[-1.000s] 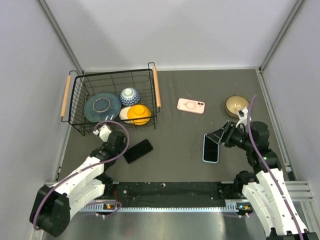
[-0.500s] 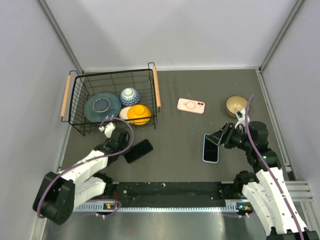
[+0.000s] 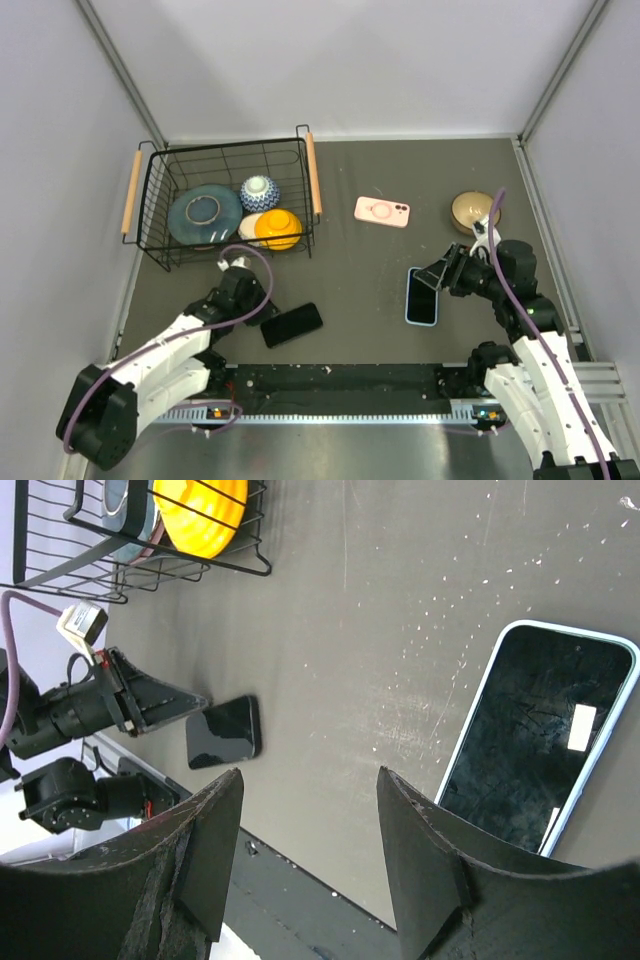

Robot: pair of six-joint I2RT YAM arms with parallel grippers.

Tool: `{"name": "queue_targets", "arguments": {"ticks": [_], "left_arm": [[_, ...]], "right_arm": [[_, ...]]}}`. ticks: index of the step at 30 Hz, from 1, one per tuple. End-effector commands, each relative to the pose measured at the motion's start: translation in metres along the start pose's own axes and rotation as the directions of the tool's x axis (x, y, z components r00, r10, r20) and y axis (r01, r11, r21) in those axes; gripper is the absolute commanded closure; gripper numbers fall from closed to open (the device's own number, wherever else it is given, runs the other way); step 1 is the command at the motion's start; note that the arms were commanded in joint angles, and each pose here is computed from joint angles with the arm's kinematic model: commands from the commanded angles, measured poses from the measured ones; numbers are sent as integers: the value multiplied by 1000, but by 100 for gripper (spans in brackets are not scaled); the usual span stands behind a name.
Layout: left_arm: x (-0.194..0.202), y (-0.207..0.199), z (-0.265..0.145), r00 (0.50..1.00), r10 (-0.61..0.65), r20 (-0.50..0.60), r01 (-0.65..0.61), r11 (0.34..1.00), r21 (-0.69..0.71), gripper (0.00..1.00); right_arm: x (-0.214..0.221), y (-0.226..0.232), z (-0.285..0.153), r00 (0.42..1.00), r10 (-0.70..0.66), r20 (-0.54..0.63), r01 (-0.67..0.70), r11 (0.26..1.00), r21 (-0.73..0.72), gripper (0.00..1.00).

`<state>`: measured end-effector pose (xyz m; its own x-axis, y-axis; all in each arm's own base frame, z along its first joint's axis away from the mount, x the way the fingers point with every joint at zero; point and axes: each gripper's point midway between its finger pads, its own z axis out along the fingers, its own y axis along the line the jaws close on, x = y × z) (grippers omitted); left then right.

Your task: Put the phone into the phone case

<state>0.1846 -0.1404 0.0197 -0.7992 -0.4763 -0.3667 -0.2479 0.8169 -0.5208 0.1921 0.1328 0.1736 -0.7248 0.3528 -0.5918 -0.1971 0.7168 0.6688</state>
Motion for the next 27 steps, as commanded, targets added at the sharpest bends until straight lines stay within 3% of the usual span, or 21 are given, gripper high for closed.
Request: {"name": "queue_targets", "arguments": {"ticks": [1,2,3,4,8,11,12,14,15,17,18,20,21,22,24,27], "left_arm": [[9,-13,-16,987,152,-46,-148,985,86,40],[-1,-24,-21,982,186,-17,-183,977,109,25],[-6,-28,-26,967,254,5,-253,960,124,18],[-8,-35,-31,954,300,8,-297,943,149,3],[-25,-71,-51,869,478,125,-494,842,216,1],[-22,-99,-63,705,659,262,-709,665,236,1],[-9,-109,-68,570,764,303,-821,517,243,1],[-6,-129,-79,475,804,359,-878,409,246,1],[0,-132,-76,357,859,368,-930,288,229,1],[-9,-146,-80,254,892,375,-965,206,163,1],[4,-134,-69,124,948,293,-979,69,189,1],[10,-138,-70,3,966,260,-971,-60,232,2],[12,-129,-59,-104,971,217,-959,-156,238,2],[13,-112,-55,-166,976,143,-947,-198,252,2],[16,-97,-48,-247,968,46,-921,-250,300,1],[24,-87,-47,-257,967,-6,-904,-238,355,1]], "right_arm": [[-7,10,-4,999,-20,29,21,999,-24,44],[-7,10,-4,999,-19,32,20,999,-26,44],[-6,11,-4,999,-22,29,23,999,-35,44],[-6,12,-5,999,-27,34,28,999,-39,44],[-5,12,-7,998,-35,45,37,998,-44,43],[-6,12,-8,997,-52,53,54,998,-42,43],[-6,13,-8,997,-54,51,56,997,-44,43],[-7,14,-9,997,-60,52,62,997,-46,43],[-8,13,-8,997,-60,55,62,997,-39,43],[-10,11,-7,996,-67,53,69,997,-30,43],[-10,12,-7,997,-67,47,68,997,-32,43],[-9,14,-7,996,-76,37,78,996,-42,43],[-10,16,-8,996,-78,37,80,996,-45,43],[-11,16,-9,996,-84,40,86,995,-45,43],[-13,17,-11,994,-95,48,97,994,-41,43],[-14,19,-14,992,-109,55,112,993,-42,43]]}}
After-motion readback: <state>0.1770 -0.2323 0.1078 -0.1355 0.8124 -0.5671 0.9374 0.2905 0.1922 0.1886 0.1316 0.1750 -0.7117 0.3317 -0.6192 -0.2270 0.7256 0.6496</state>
